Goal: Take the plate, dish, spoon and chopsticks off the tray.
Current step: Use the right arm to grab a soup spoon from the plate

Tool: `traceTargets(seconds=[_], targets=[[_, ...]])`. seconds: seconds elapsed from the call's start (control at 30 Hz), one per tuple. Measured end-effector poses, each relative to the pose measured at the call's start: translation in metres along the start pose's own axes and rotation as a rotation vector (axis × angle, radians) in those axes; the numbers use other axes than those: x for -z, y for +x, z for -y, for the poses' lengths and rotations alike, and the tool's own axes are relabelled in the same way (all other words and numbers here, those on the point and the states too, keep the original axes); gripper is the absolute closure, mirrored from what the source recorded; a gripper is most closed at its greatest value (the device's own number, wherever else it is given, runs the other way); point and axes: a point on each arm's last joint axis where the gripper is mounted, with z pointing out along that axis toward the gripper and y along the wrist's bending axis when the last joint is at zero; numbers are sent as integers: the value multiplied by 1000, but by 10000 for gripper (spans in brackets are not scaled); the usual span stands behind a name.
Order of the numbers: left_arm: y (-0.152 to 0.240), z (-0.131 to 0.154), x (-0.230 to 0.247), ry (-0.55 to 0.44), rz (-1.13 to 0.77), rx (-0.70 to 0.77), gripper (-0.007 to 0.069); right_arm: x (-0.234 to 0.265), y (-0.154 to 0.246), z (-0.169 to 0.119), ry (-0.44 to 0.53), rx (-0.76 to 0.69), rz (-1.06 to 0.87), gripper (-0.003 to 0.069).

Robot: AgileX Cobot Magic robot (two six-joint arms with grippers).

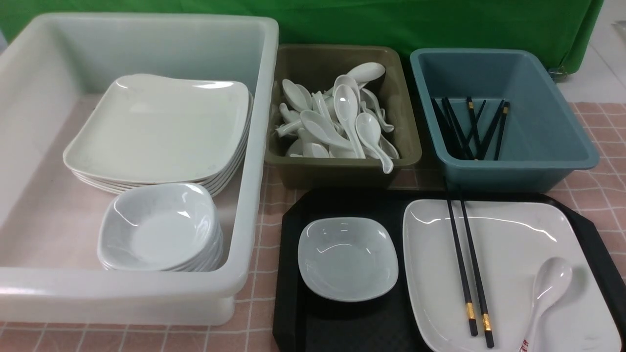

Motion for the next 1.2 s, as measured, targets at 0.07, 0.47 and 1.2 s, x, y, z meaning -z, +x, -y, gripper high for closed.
traceTargets(seconds=[0.07,0.47,1.2], targets=[[-3,5,-17,-28,-174,-59,603,0,0,-1,-4,-2,-9,416],[53,0,-135,47,-969,-193,626,-21,-35,-93,106,474,-819,627],[176,199,-148,753,-1113,-733,636,-199,41,-41,662,547,-1422,211]])
